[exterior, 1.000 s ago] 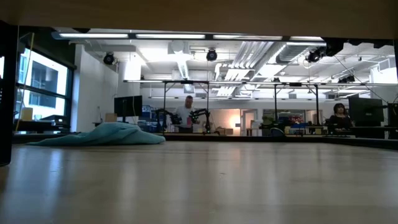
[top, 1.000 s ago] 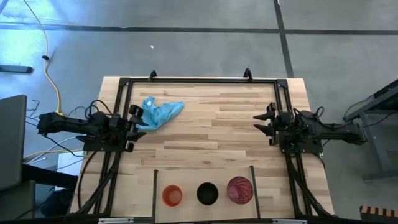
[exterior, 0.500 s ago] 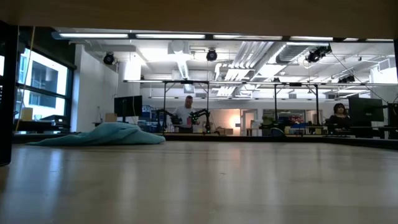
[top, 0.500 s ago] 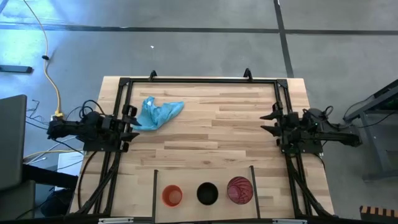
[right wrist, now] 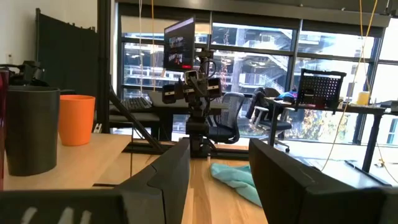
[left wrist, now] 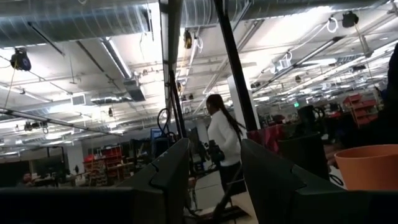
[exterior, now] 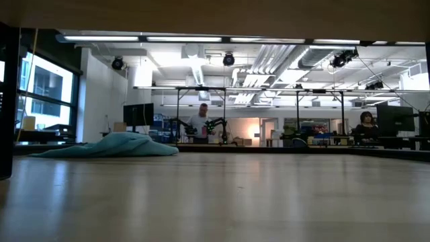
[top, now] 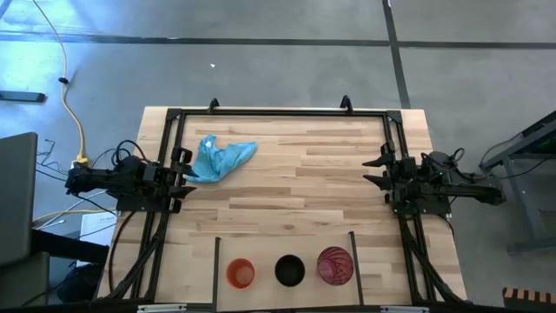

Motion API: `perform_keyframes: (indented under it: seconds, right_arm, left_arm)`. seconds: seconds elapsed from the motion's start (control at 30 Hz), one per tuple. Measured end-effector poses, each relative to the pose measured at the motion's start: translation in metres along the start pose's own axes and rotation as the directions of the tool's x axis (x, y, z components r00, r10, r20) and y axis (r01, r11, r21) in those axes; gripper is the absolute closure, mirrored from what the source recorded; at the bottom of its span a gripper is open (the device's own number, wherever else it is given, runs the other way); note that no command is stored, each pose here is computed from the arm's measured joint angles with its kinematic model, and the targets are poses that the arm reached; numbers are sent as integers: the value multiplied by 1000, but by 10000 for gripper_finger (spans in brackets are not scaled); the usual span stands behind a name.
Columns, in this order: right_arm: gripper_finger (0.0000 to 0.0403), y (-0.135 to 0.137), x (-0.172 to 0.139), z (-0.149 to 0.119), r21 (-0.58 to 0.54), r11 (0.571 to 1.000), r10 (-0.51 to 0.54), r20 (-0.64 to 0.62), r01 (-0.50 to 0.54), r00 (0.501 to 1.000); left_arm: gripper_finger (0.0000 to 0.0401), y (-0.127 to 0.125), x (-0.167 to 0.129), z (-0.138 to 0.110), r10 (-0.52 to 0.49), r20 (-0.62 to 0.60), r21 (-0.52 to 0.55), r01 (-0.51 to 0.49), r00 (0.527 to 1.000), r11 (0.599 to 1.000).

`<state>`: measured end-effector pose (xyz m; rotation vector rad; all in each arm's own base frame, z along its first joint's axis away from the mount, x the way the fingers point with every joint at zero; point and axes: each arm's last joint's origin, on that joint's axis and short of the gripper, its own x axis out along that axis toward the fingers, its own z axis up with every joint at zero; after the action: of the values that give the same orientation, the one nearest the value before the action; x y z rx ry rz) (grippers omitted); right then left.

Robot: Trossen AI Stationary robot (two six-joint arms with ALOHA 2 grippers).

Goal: Stack small to large cups/mugs on shelf
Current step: Return to Home Position

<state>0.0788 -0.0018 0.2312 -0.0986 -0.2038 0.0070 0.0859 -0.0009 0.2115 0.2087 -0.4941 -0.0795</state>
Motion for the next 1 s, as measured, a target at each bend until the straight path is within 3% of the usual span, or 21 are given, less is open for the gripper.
perform_keyframes:
  seconds: [0.2, 0.4, 0.67, 1.0]
  right_arm:
    - [245, 0, 0, -2, 9, 1000, 2, -18, -2, 1000]
    - [245, 1, 2, -12, 117, 993, 2, -27, 1, 1000]
    - [245, 1, 4, -18, 175, 985, -2, 18, -2, 1000]
    - [245, 1, 4, -19, 183, 983, -2, 16, -1, 1000]
  left_arm:
    - [267, 0, 0, -1, -5, -14, -3, 5, 1000, 1000]
    - [267, 0, 0, -2, -4, -19, -8, 4, 1000, 1000]
    - [267, 0, 0, -2, -4, -22, -14, 4, 1000, 1000]
    - [267, -1, 0, -3, -3, -33, -15, 2, 999, 1000]
